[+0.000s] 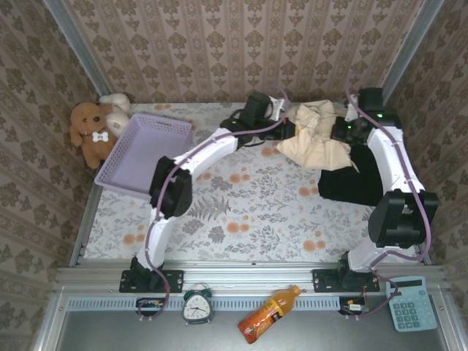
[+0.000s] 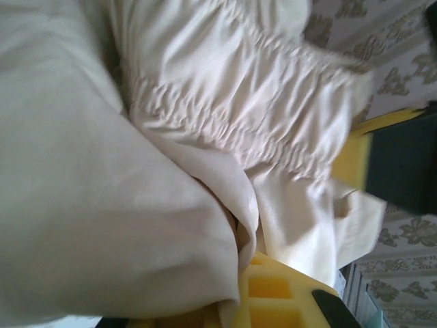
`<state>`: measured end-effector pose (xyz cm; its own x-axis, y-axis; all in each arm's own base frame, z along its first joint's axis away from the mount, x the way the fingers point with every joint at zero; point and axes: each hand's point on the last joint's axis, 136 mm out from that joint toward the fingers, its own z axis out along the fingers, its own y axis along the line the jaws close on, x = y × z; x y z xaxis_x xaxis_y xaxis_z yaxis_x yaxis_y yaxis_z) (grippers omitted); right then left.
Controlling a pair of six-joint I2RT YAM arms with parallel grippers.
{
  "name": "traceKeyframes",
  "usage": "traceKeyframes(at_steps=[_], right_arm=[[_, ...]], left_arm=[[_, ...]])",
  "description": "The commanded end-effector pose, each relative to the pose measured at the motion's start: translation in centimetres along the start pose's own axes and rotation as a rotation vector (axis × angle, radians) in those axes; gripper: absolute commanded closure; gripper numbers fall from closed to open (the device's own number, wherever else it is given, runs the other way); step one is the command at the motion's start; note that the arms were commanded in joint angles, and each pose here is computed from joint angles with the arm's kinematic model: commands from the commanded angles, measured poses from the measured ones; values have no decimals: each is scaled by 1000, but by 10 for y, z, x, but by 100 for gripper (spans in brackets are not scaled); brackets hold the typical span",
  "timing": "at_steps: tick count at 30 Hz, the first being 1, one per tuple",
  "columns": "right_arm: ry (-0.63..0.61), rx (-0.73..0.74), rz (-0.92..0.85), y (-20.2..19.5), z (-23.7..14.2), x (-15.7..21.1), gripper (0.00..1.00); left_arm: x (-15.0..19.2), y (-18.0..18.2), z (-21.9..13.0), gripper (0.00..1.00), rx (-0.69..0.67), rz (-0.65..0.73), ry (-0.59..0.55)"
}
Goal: Fold and stack the mixed laundry pile
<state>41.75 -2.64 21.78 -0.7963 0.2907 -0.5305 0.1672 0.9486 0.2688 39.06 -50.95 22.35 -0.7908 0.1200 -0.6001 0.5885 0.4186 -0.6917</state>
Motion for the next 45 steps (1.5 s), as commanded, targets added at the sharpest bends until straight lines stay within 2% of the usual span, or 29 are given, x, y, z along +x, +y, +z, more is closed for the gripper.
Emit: traceKeyframes(at_steps=[1, 7, 11, 16, 18, 19, 20, 21, 22, 23, 24, 28, 31, 34, 39, 45], right_arm=[[-18, 87, 40, -40, -22, -1, 100], [-55, 211, 215, -112, -22, 4, 100], [-88, 275, 322, -154, -21, 15, 100], [-43, 300, 401, -184, 6, 36, 100], [-30, 325, 429, -196, 18, 39, 93], [-29, 325, 439, -200, 23, 37, 87], [-29, 338, 449, -203, 24, 36, 72], [-30, 348, 460, -204, 23, 36, 55], [-48, 350, 457, -204, 20, 33, 39], [-71, 348, 450, -202, 16, 30, 6], [-99, 343, 440, -199, 9, 28, 0], [-222, 310, 398, -174, -21, 20, 0], [-303, 214, 328, -133, -27, 21, 0], [-337, 147, 230, -98, -12, 29, 0], [-361, 116, 71, -65, 25, 45, 0], [-463, 54, -9, -50, 58, 53, 0]], left_arm=[[13, -13, 39, 100, 43, -30, 40], [30, -23, 96, 100, 118, -76, 67], [39, -19, 113, 100, 127, -105, 62], [68, -6, 136, 100, 120, -161, 104], [80, 0, 143, 96, 118, -194, 125], [84, 0, 145, 88, 123, -210, 135], [87, 0, 145, 77, 122, -220, 142], [87, -1, 143, 52, 123, -221, 149], [86, -2, 138, 8, 118, -208, 155], [82, -4, 132, 0, 109, -188, 157], [76, -3, 122, 0, 77, -159, 149], [35, 5, 67, 0, -32, -34, 40], [6, 16, 8, 0, -124, 31, -35], [-7, 32, -53, 0, -215, 90, -91], [0, 70, -148, 0, -413, 155, -129], [41, 137, -255, 0, -692, 127, -183]])
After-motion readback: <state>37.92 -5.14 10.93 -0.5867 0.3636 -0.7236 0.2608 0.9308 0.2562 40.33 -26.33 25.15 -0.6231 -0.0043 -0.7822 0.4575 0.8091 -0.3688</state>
